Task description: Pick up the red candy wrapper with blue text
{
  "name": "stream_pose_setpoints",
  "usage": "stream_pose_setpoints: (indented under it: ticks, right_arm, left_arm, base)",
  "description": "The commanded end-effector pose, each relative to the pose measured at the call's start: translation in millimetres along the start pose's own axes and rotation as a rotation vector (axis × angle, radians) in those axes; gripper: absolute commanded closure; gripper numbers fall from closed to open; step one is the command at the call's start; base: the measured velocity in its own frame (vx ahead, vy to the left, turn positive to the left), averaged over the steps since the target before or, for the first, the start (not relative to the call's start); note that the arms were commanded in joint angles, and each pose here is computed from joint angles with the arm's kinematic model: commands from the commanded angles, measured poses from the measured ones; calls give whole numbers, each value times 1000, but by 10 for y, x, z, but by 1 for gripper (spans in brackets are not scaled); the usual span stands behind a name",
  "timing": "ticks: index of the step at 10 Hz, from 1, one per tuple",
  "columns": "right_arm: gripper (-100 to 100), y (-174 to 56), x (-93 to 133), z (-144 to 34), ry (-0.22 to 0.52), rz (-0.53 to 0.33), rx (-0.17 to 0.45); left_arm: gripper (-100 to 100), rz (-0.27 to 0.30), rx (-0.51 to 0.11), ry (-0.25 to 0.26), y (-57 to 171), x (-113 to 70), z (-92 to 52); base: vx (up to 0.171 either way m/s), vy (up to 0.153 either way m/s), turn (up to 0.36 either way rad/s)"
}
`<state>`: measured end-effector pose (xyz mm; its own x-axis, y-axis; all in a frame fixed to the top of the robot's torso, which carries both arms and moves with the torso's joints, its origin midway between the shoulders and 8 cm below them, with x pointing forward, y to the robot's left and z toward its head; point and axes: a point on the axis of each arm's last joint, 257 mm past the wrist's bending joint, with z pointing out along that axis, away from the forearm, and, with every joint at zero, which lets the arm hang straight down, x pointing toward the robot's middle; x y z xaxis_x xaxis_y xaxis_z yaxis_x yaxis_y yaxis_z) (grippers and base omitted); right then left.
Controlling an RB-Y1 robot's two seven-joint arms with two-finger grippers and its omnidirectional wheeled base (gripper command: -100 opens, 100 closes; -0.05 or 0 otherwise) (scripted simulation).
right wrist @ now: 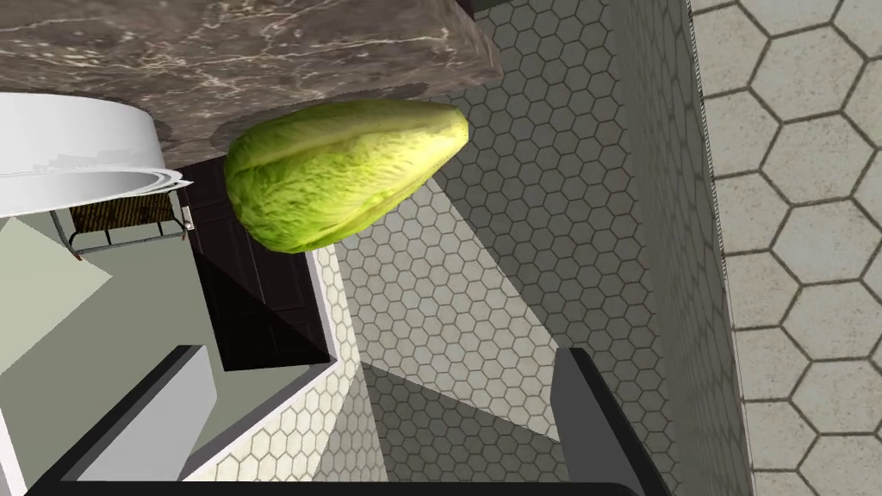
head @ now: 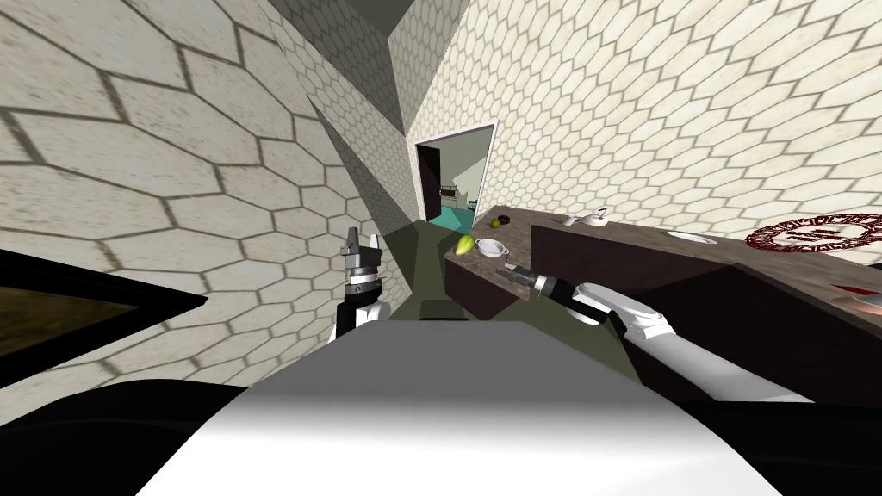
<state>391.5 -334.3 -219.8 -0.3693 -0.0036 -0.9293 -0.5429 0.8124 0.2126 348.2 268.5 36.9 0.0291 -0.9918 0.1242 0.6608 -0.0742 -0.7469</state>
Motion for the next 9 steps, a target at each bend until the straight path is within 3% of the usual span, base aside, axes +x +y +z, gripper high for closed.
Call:
stream_pose_setpoints:
  ticks: [1,2,4,5,6,7,8,9]
  right_arm:
    - [-100,-194,220,-165,82,-33,30]
    - [-100,-219,214,-185,92,-42,33]
    - [-100,-500,568,-490,225,-83,84]
    - [-100,-525,545,-514,237,-97,85]
    - [-100,-653,718,-690,302,-113,109]
    - [-100,-668,703,-704,309,-121,110]
    - [-100,-799,854,-905,380,-142,132]
    - [-100,-800,853,-907,380,-142,133]
  left_arm:
    - [0,0,0,0,0,0,0]
    - [0,0,0,0,0,0,0]
    - [0,0,0,0,0,0,0]
    - [0,0,0,0,0,0,0]
    - [0,0,0,0,0,0,0]
    - [0,0,0,0,0,0,0]
    - [0,0,0,0,0,0,0]
    - [0,0,0,0,0,0,0]
  base:
    - [49,17,130]
    - [40,9,52]
    - [63,17,177]
    - [65,12,68]
    - [66,11,105]
    - [50,2,76]
    - [55,1,135]
    - [55,3,69]
